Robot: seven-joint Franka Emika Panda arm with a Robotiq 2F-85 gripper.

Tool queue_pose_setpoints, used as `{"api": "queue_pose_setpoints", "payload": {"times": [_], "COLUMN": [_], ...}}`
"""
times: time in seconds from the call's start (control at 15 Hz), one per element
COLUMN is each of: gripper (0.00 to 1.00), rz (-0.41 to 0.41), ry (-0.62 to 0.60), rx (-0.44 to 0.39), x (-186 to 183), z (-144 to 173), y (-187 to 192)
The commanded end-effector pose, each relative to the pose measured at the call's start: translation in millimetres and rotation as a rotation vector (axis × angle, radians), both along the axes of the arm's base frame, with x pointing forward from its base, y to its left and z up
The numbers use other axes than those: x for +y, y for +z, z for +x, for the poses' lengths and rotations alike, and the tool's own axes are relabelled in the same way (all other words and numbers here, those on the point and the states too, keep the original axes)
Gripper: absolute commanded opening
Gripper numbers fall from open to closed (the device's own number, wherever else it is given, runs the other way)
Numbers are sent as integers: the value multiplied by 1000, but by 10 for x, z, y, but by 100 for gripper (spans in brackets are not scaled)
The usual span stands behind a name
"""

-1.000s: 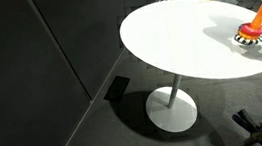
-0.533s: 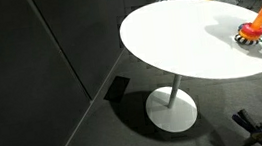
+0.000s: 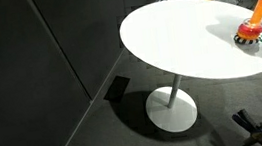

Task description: Put the clear ring on the orange stand

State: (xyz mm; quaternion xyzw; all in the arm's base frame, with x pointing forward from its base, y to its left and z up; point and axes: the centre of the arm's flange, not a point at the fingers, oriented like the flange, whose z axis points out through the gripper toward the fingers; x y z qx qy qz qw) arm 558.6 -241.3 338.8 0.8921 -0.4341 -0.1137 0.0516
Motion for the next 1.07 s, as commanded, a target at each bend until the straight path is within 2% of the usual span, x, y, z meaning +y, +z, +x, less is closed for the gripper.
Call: {"api": "queue_pose_setpoints", "payload": {"times": [0.0,0.47,1.0], "gripper": [98,100,100], "rz": [24,25,-64], "ry": [3,79,283], "rx": [7,17,43], "x": [-62,-3,345], "z": [35,-46,-282], "y": [33,43,64]}}
